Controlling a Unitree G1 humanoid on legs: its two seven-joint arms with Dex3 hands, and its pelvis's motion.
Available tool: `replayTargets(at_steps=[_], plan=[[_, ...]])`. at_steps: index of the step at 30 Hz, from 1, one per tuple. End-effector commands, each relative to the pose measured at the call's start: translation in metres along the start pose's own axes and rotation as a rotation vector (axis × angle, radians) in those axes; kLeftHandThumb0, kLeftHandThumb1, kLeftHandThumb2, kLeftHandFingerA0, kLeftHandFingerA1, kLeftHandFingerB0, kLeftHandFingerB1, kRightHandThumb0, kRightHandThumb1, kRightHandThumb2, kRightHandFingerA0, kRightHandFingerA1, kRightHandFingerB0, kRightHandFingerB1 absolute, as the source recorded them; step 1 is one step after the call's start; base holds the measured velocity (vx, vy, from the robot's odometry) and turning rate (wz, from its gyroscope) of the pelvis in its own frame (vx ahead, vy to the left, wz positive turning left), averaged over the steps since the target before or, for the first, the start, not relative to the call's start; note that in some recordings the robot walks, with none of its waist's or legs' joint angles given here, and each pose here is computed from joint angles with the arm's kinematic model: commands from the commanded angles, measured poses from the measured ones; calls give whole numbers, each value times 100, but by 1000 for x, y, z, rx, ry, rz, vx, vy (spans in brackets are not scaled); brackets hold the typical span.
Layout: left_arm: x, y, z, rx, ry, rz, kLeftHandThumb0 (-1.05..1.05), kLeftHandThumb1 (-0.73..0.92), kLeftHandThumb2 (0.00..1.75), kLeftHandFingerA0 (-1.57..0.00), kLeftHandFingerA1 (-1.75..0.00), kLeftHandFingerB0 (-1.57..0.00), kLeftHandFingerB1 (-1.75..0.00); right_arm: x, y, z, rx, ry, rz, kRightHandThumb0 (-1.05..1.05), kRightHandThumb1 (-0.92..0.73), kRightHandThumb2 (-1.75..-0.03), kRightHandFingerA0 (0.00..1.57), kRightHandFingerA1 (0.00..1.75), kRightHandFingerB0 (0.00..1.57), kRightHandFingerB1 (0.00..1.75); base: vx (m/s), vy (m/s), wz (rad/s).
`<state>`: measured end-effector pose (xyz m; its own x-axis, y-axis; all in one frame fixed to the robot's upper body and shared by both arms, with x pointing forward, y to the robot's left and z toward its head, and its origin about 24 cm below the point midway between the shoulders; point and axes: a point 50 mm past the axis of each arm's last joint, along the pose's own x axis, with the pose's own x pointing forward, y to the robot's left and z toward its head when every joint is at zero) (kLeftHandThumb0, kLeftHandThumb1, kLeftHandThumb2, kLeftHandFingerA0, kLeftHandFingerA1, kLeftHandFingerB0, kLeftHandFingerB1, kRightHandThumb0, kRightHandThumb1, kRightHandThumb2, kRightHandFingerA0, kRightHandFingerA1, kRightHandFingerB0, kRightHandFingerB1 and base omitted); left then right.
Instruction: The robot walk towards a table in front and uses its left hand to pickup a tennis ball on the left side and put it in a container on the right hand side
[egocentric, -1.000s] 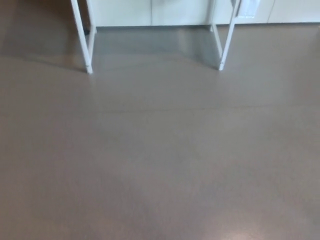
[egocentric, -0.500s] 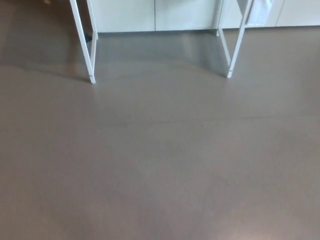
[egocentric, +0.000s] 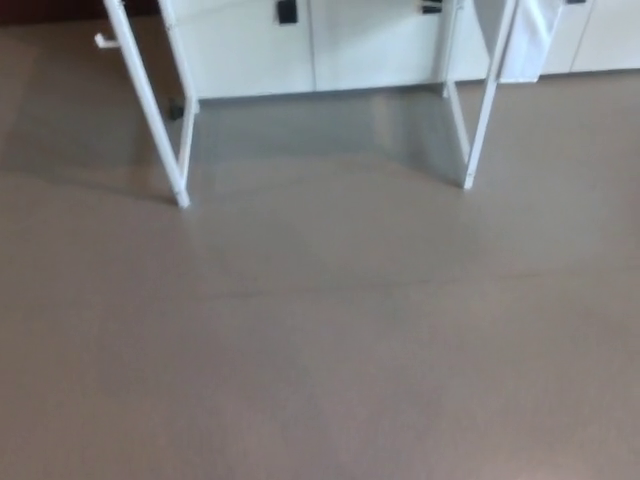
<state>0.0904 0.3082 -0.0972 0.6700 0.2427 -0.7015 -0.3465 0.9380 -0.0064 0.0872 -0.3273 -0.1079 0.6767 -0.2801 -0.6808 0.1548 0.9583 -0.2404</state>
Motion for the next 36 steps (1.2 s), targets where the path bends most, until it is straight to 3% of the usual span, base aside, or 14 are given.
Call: replayTargets(at_steps=[1, 24, 36], plan=[[-1, 7, 6, 52, -41, 71, 12, 50, 94, -16, -52, -17, -49, -2, 0, 1, -50, -35, -28, -33, -38, -65, 69, 57, 53, 51, 417, 183, -2], [-3, 6, 1, 67, -20, 41, 12, 51, 94, -15, -52, -15, -49, -7, -2, -10, -71, 6, -33, -36, -38, -66, 68, 56, 53, 51, 343, -33, 8], [6, 0, 14, 73, -43, 28, 10, 51, 94, -16, -53, -16, -49, 1, 1, 1, -52, -17, -26, -37, -37, -66, 69, 57, 55, 51, 376, 159, -19]])
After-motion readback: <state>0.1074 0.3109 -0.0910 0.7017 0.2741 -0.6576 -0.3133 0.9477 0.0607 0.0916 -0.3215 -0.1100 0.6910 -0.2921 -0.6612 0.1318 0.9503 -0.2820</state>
